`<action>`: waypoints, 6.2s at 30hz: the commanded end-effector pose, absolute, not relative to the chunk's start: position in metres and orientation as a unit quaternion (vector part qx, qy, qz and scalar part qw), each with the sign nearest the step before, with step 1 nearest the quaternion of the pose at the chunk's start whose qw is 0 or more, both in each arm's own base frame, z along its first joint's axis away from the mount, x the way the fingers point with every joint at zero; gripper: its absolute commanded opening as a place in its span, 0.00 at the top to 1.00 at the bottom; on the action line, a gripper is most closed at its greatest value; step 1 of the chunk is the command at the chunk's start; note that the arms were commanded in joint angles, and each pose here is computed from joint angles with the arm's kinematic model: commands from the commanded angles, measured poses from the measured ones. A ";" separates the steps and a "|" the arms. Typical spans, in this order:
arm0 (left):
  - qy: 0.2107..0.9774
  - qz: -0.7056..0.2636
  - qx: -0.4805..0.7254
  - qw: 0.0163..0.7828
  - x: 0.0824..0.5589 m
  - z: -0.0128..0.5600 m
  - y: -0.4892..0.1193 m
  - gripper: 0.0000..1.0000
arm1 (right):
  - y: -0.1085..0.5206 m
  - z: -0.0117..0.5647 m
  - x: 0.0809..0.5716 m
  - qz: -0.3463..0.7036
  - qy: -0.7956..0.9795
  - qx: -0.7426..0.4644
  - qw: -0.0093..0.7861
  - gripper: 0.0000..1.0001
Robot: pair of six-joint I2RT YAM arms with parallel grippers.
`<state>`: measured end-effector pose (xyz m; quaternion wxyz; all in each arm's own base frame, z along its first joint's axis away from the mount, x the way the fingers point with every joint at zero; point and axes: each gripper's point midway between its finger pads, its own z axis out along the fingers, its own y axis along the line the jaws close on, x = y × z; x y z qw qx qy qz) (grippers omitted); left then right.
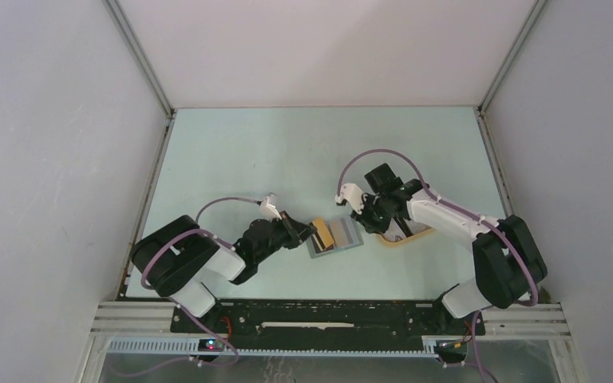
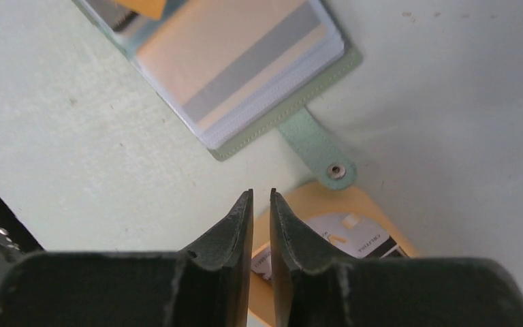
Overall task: Put the credit cards into the card holder
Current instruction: Move the storage box to the center of the board, then insert the credit card into the card holder.
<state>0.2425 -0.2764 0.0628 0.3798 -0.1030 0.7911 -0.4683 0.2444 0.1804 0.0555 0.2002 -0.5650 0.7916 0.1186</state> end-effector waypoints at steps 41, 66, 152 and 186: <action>0.767 -0.504 -0.155 0.366 0.255 0.058 -0.276 1.00 | 0.215 0.033 0.255 0.252 0.887 -0.379 0.081 0.68; 0.784 -0.491 -0.173 0.338 0.251 0.041 -0.275 1.00 | 0.214 0.025 0.254 0.248 0.894 -0.368 0.065 0.68; 0.809 -0.519 -0.153 0.229 0.245 0.020 -0.316 1.00 | 0.216 0.026 0.254 0.247 0.895 -0.367 0.063 0.69; 0.809 -0.525 -0.135 0.228 0.264 0.020 -0.317 0.59 | 0.312 0.084 0.202 0.146 0.625 -0.698 0.318 1.00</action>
